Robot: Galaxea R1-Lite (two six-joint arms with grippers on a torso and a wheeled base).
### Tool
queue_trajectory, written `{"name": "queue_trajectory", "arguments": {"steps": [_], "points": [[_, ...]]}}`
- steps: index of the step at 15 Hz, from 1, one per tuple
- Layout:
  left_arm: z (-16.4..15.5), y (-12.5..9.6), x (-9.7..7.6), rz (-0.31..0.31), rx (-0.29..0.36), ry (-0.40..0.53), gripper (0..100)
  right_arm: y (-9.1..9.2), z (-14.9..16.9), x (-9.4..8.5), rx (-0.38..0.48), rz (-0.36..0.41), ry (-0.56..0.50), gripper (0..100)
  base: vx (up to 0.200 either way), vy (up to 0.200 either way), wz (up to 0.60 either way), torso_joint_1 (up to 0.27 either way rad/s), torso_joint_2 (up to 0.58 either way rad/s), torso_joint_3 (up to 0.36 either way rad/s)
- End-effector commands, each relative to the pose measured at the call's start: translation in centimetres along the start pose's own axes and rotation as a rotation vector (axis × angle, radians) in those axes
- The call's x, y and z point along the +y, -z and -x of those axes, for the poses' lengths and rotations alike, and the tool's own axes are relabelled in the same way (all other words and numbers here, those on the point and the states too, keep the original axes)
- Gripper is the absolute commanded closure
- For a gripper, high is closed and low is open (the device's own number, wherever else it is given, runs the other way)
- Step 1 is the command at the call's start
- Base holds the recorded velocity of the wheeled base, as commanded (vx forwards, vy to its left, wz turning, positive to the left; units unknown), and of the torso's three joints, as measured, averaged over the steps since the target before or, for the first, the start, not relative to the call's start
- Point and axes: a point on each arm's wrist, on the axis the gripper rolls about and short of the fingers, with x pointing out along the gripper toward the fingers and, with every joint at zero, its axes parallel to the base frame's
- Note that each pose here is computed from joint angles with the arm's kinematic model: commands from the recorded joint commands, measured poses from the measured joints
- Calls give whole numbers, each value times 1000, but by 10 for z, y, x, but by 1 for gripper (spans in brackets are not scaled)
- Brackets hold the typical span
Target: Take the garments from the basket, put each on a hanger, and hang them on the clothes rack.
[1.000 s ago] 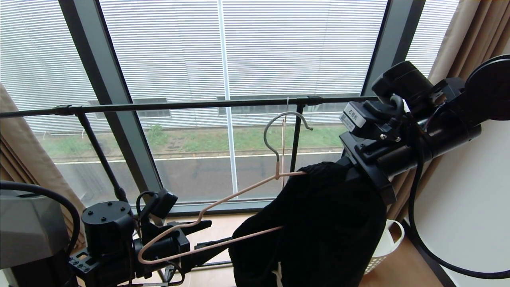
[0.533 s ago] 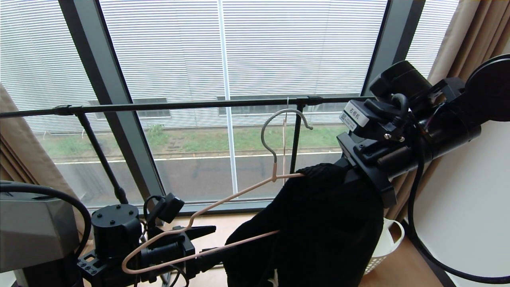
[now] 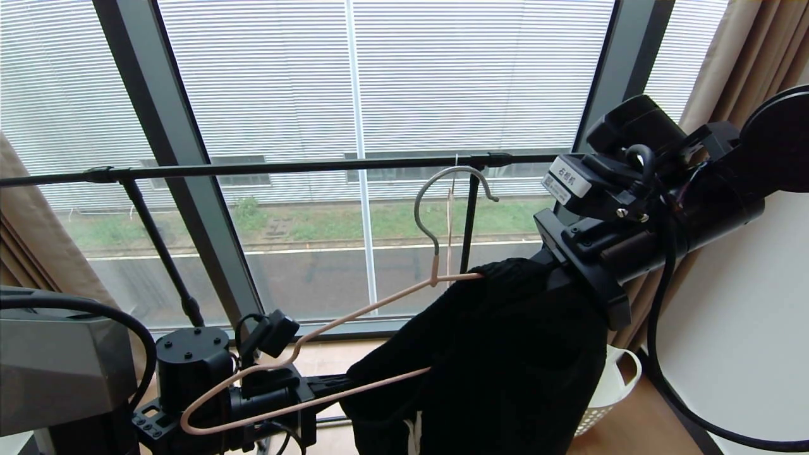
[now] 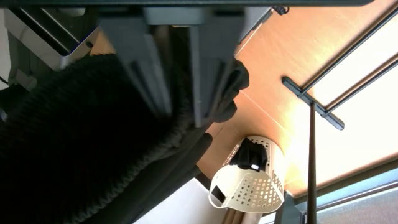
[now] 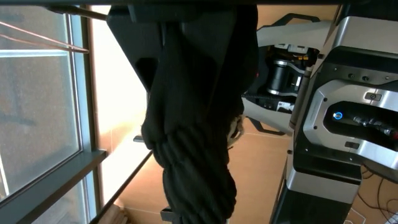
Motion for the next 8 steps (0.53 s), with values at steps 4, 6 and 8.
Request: {"name": "queue_trajectory", "arguments": {"steps": [4, 6, 8], "points": [[4, -5, 8, -1, -34, -29, 100, 19, 21, -6, 12, -63, 64, 100, 0, 0, 0, 0, 0, 0], [6, -7, 13, 0, -48, -45, 100, 24, 27, -6, 18, -80, 84, 100, 0, 0, 0, 0, 0, 0], [10, -12, 19, -1, -73, -70, 100, 30, 37, -7, 26, -99, 118, 100, 0, 0, 0, 0, 0, 0]]}}
